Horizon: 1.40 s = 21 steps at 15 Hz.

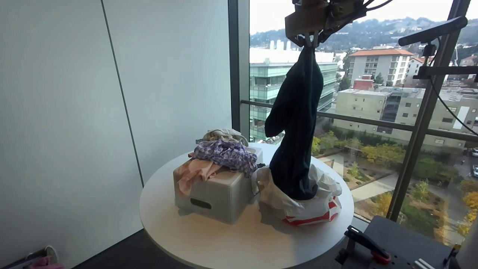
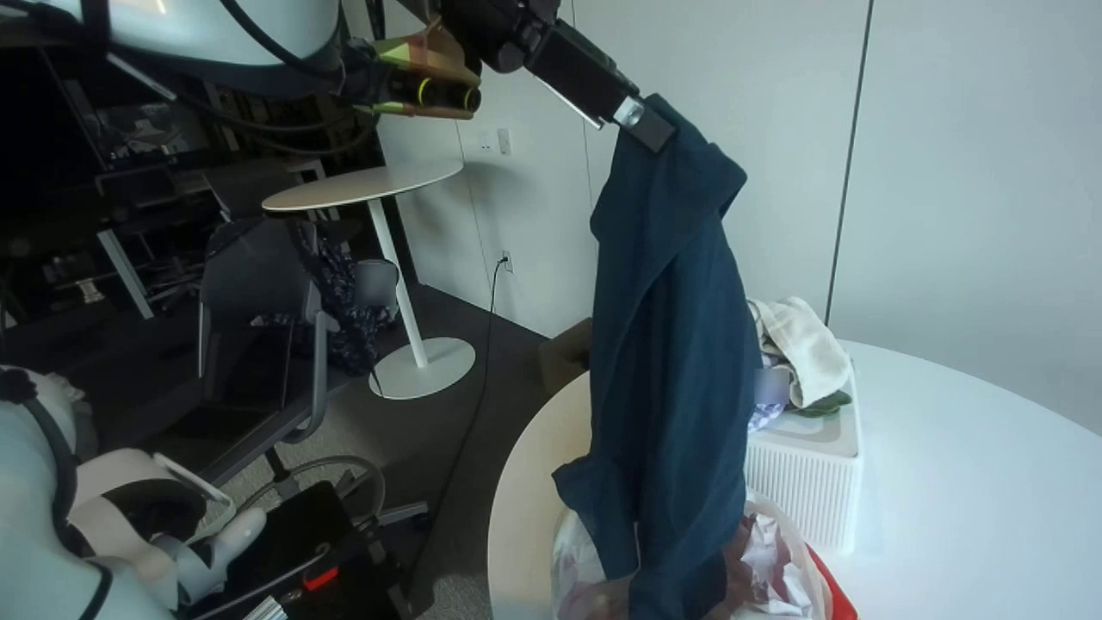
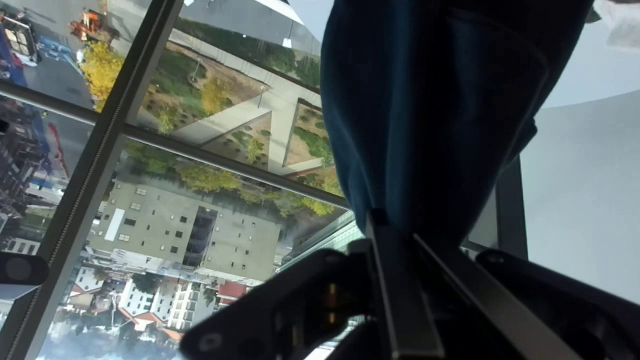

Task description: Put the blue and purple clothes in the plastic bag

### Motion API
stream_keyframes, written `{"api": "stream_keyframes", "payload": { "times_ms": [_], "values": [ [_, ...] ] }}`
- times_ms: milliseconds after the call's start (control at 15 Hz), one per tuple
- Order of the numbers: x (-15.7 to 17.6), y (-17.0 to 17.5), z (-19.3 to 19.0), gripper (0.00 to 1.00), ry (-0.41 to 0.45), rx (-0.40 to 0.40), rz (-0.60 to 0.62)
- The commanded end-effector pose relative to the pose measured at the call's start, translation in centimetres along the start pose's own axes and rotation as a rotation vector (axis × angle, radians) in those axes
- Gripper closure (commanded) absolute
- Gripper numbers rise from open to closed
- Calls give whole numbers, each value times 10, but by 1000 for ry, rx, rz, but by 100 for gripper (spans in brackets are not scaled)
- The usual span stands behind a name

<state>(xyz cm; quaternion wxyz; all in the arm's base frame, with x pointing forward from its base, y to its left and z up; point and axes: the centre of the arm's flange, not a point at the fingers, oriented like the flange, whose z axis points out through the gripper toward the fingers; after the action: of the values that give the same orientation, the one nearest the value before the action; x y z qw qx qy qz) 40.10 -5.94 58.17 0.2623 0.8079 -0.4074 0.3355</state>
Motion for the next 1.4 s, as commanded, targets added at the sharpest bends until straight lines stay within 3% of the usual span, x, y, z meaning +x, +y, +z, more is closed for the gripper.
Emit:
{"api": "stream_keyframes", "payload": {
  "times_ms": [0, 333, 933, 1133, 1333],
  "values": [
    [-15, 41, 9, 95, -16, -12, 37],
    [-60, 39, 48, 95, -115, -35, -2],
    [-170, -38, 95, 95, -293, 69, -200],
    [-179, -56, 107, 96, -281, 82, -242],
    [-157, -68, 106, 96, -213, 120, -242]
  ]
}}
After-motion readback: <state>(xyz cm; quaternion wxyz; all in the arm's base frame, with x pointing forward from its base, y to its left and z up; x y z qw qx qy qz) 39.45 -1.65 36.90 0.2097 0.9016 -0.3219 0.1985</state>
